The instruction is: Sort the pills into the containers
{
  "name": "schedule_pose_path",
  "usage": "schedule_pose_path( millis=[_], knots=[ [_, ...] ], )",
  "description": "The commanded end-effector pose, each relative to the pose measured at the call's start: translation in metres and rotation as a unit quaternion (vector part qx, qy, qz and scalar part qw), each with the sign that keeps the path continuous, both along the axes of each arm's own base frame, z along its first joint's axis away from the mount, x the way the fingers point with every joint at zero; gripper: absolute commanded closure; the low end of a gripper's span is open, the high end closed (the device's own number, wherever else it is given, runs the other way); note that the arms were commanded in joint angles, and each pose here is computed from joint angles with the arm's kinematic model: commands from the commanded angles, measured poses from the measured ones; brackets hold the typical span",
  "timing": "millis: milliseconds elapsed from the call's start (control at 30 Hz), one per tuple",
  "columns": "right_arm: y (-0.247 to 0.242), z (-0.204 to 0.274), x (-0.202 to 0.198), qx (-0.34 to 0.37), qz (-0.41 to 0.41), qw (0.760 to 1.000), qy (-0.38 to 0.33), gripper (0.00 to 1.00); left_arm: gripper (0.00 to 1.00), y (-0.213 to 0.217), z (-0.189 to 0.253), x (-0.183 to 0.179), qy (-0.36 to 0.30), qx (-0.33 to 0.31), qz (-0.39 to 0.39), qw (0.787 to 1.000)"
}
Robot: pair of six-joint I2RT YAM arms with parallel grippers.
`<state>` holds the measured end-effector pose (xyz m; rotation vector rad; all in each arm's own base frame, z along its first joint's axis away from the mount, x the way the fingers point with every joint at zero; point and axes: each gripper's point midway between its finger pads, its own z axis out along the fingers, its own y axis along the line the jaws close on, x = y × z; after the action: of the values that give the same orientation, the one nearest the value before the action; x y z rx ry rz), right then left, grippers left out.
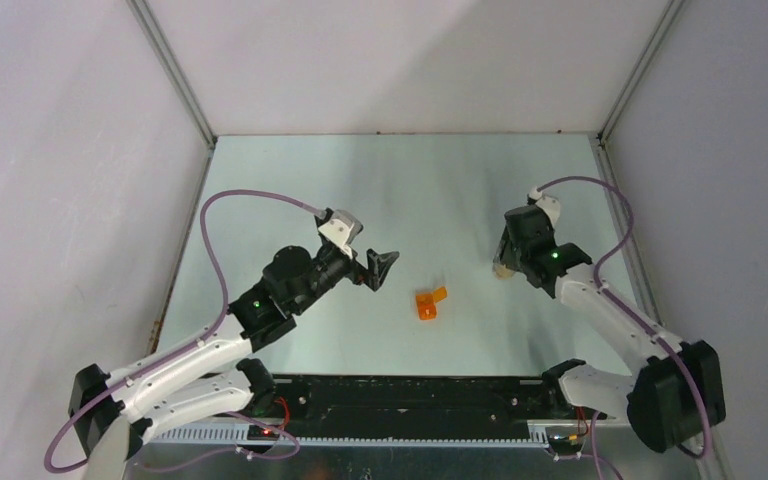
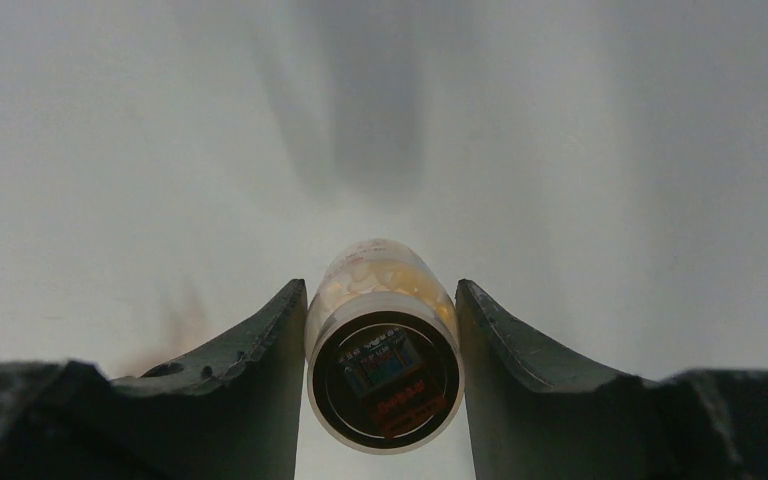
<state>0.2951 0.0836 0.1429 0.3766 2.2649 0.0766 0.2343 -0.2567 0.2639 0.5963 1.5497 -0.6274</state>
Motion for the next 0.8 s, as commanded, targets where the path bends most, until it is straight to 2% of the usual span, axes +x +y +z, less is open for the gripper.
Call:
schedule_pose_path(
  millis=[0, 167, 300, 400, 467, 567, 667, 767],
  knots=[
    [-0.015, -0.02, 0.012, -0.056, -0.011, 0.998, 0.003, 0.84, 0.01, 0.014, 0.017, 0.014, -0.005, -0.05, 0.061, 0.997],
    [-0.022, -0.053, 0.014, -0.082, -0.03, 0.996, 0.035, 0.86, 0.01, 0.018, 0.014, 0.018, 0.003, -0.055, 0.076, 0.996],
    [-0.026, -0.062, 0.016, -0.106, -0.046, 0.993, 0.037, 0.87, 0.01, 0.022, 0.011, 0.021, 0.007, -0.05, 0.091, 0.995],
    [-0.025, -0.062, 0.017, -0.108, -0.053, 0.992, 0.033, 0.82, 0.01, 0.025, 0.01, 0.023, 0.009, -0.051, 0.1, 0.994],
    [-0.025, -0.063, 0.016, -0.105, -0.056, 0.992, 0.034, 0.71, 0.01, 0.026, 0.009, 0.025, 0.011, -0.05, 0.105, 0.993],
    [-0.019, -0.068, 0.013, -0.09, -0.051, 0.994, 0.046, 0.48, 0.01, 0.028, 0.007, 0.025, 0.014, -0.048, 0.109, 0.993],
    [-0.014, -0.065, 0.011, -0.072, -0.045, 0.995, 0.047, 0.32, 0.01, 0.028, 0.007, 0.025, 0.015, -0.046, 0.108, 0.993],
    [-0.008, -0.055, 0.009, -0.054, -0.031, 0.997, 0.041, 0.2, 0.01, 0.032, 0.005, 0.027, 0.019, -0.047, 0.121, 0.991]
  ],
)
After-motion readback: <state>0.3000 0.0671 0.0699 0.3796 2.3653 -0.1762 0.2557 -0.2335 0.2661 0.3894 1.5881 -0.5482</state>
